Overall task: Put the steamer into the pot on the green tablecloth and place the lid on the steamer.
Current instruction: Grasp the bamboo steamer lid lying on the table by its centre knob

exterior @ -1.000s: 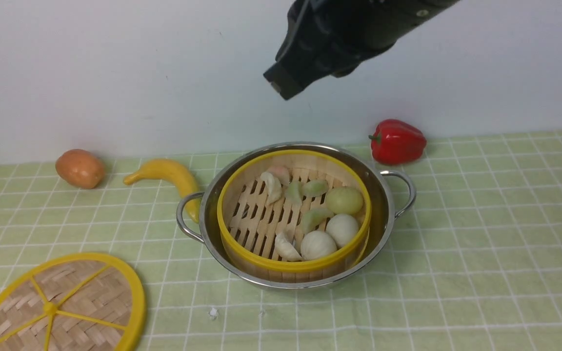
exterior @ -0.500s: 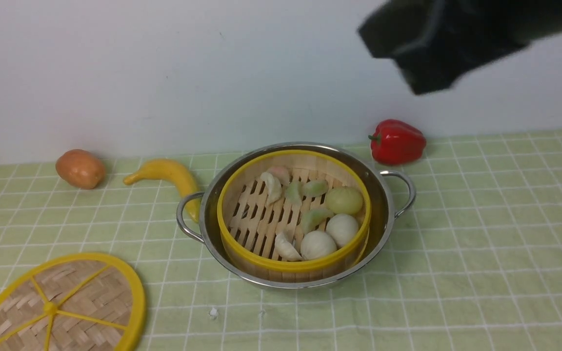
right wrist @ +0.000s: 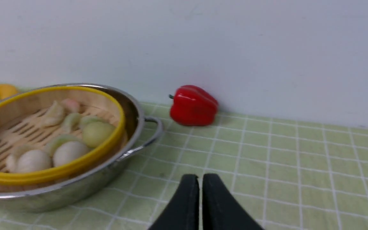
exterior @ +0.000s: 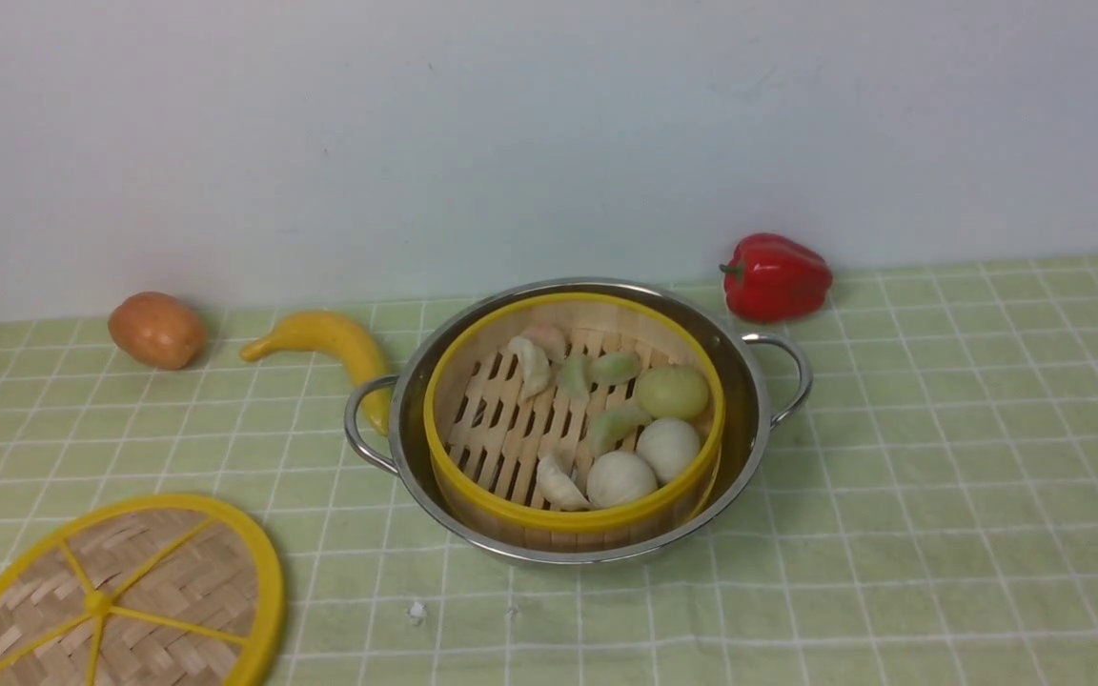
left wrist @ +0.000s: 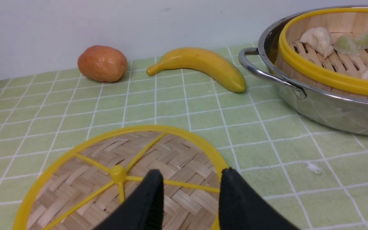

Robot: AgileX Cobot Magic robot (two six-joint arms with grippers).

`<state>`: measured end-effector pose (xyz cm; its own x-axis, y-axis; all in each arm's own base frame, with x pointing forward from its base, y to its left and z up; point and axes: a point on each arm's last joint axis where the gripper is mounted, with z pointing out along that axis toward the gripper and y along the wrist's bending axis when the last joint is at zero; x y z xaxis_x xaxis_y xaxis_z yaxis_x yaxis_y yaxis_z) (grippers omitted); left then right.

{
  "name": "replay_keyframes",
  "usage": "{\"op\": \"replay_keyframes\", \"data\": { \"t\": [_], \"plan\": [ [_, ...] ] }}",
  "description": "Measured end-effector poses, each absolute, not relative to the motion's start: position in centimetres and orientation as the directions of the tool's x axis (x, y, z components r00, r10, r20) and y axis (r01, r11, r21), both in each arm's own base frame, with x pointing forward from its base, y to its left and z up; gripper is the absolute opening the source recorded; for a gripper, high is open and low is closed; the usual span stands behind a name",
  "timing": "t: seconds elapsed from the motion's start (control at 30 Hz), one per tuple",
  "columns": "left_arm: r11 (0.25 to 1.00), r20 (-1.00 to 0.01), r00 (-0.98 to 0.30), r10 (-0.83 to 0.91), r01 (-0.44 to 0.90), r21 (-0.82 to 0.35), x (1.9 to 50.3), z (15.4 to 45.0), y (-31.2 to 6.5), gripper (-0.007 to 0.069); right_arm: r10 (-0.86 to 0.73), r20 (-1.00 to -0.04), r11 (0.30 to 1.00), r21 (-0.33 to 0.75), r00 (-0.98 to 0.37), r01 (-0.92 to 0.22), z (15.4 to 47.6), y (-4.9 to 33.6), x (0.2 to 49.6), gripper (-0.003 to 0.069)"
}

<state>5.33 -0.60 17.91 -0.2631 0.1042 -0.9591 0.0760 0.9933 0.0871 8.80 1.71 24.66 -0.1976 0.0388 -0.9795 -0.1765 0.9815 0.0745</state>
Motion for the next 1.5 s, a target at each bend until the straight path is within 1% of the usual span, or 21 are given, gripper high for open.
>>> {"op": "replay_keyframes", "data": {
  "t": [0.07,0.13,0.23,0.33,0.63,1.5],
  "plan": [
    [0.993,-0.959,-0.263,0.104,0.076,0.087,5.3,17.9,-0.6,0.024,0.043,-0.982,0.988,0.069,-0.185,-0.137,21.9,1.2,7.8,0.0046],
    [0.993,-0.959,-0.263,0.104,0.076,0.087,5.3,17.9,-0.6,0.024,0.047,-0.98,0.991,0.07,-0.192,-0.112,20.2,0.9,7.3,0.005],
    [0.993,-0.959,-0.263,0.104,0.076,0.087,5.3,17.9,-0.6,0.024,0.055,-0.981,0.992,0.074,-0.185,-0.098,19.2,0.7,6.6,0.0059],
    [0.993,-0.959,-0.263,0.104,0.076,0.087,5.3,17.9,-0.6,0.024,0.073,-0.985,0.991,0.089,-0.156,-0.097,19.2,0.6,5.9,0.0067],
    [0.993,-0.959,-0.263,0.104,0.076,0.087,5.3,17.9,-0.6,0.024,0.101,-0.978,0.988,0.12,-0.182,-0.094,18.8,0.6,5.6,0.0085],
    [0.994,-0.963,-0.254,0.093,0.073,0.077,5.4,18.0,-0.6,0.024,0.124,-0.975,0.986,0.143,-0.185,-0.091,18.8,0.7,5.6,0.0166]
  ]
}}
